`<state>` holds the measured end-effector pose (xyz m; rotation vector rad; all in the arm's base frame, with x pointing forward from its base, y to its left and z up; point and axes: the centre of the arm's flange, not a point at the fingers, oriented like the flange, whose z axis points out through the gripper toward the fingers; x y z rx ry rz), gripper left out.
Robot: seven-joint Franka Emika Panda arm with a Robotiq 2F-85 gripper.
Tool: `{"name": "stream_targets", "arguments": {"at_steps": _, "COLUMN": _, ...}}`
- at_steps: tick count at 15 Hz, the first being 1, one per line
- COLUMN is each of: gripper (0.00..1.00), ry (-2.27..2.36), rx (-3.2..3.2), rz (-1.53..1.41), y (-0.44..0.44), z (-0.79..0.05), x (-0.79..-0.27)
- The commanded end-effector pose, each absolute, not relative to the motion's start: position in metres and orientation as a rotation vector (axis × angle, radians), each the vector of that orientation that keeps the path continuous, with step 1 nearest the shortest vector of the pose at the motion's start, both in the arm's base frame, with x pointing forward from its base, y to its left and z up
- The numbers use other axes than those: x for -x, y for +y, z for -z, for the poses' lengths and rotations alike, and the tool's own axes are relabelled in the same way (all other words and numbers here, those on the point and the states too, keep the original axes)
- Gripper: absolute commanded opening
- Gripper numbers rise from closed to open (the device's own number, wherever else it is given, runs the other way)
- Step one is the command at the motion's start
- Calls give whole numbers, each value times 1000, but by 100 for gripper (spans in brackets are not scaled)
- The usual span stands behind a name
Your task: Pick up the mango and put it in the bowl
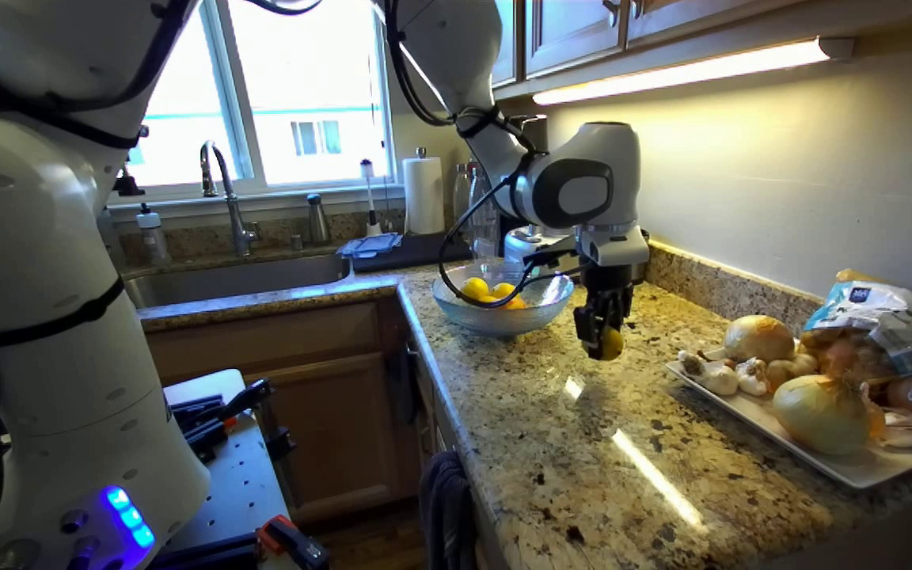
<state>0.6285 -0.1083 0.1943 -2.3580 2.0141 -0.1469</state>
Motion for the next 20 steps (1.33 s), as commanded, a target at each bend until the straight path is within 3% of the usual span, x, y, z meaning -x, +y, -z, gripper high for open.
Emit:
{"name": "stream_targets", "arguments": {"at_steps": 1, "gripper": 30, "ry": 1903, "rx": 2417, "rz": 117, "y": -99, "z": -270, "x": -602}}
{"name": "stream_targets", "arguments": {"at_steps": 9, "gripper": 30, "ry": 1484, "rx": 2596, "rz": 177, "y": -2, "z": -343, "x": -606}}
{"name": "stream_targets", "arguments": {"at_steps": 15, "gripper": 30, "ry": 1151, "rx": 2742, "rz": 143, "y": 105, "z": -307, "x": -621}}
{"name": "stream_targets", "arguments": {"at_steps": 20, "gripper": 30, "ry": 1058, "rx": 2822, "rz": 178, "y": 125, "z": -266, "x": -640}}
